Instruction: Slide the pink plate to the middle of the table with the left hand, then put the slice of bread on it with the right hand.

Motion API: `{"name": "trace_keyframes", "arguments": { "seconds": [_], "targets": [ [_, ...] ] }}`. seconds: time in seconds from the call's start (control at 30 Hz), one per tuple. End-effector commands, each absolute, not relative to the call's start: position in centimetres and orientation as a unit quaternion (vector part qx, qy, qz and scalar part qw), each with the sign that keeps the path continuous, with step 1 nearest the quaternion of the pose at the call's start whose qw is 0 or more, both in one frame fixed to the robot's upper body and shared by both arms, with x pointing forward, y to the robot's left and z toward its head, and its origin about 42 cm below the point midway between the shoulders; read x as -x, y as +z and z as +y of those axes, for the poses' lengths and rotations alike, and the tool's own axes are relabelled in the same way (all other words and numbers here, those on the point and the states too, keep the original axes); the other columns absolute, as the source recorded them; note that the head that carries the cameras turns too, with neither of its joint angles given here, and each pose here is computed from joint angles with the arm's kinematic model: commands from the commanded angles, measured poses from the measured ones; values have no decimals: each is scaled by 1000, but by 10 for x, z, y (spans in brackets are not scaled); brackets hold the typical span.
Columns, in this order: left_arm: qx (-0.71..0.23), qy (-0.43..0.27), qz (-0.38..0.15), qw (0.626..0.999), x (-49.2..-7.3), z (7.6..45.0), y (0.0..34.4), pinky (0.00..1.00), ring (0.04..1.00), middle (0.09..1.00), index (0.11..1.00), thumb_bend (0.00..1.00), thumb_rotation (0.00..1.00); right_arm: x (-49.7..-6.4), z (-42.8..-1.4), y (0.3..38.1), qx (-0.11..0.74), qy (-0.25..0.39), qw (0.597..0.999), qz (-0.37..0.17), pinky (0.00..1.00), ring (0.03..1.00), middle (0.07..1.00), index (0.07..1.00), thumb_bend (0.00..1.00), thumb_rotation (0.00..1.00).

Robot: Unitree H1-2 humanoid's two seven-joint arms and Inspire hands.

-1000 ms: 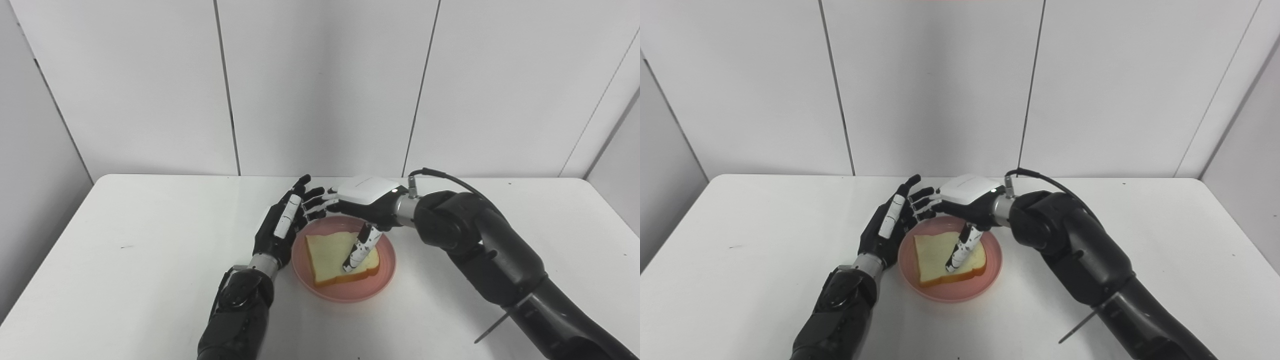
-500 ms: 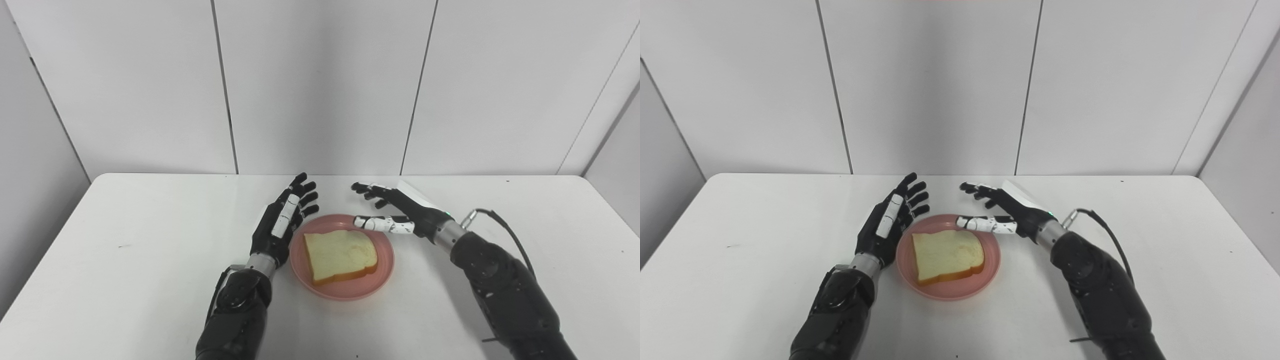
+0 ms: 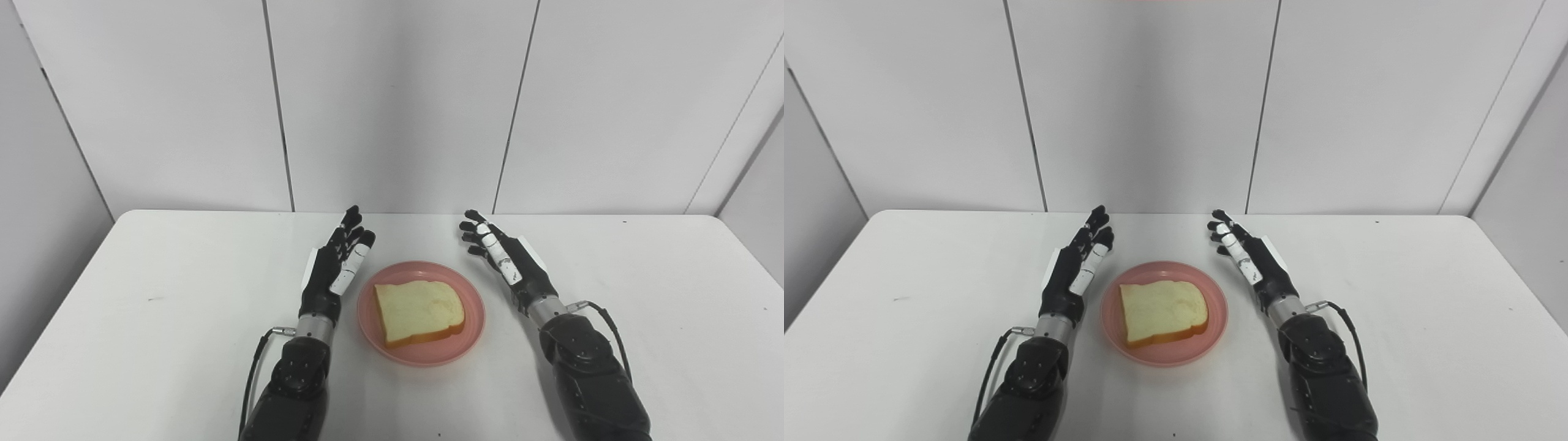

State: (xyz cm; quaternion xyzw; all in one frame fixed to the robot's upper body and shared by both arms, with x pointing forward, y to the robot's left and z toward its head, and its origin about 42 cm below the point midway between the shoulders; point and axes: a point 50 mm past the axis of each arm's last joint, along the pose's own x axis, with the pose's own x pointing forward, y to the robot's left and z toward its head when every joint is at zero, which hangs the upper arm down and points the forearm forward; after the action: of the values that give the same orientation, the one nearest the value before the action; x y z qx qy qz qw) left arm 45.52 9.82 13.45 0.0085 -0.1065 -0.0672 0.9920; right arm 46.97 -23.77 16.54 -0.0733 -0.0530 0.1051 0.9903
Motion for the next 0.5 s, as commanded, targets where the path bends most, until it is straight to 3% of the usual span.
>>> {"name": "trace_keyframes", "arguments": {
  "seconds": [0.0, 0.1, 0.27, 0.47],
  "targets": [
    [-13, -56, -120, 991, -450, 100, 131, 980, 962, 960, 907, 854, 798, -476, -231, 183, 50, 89, 991, -89, 859, 866, 870, 908, 819, 1000],
    [-11, -52, -111, 992, -451, 99, 132, 991, 984, 969, 916, 853, 806, -474, -227, 179, 23, 65, 993, -95, 853, 857, 871, 912, 838, 1000],
    [28, -35, -61, 997, -452, 98, 131, 923, 969, 958, 926, 874, 783, -472, -222, 175, 1, 24, 994, -104, 883, 891, 923, 977, 870, 1000],
    [35, -19, -48, 998, -453, 101, 132, 909, 953, 957, 939, 863, 792, -472, -221, 172, -55, 8, 993, -107, 921, 930, 954, 986, 817, 1000]
  ]
}}
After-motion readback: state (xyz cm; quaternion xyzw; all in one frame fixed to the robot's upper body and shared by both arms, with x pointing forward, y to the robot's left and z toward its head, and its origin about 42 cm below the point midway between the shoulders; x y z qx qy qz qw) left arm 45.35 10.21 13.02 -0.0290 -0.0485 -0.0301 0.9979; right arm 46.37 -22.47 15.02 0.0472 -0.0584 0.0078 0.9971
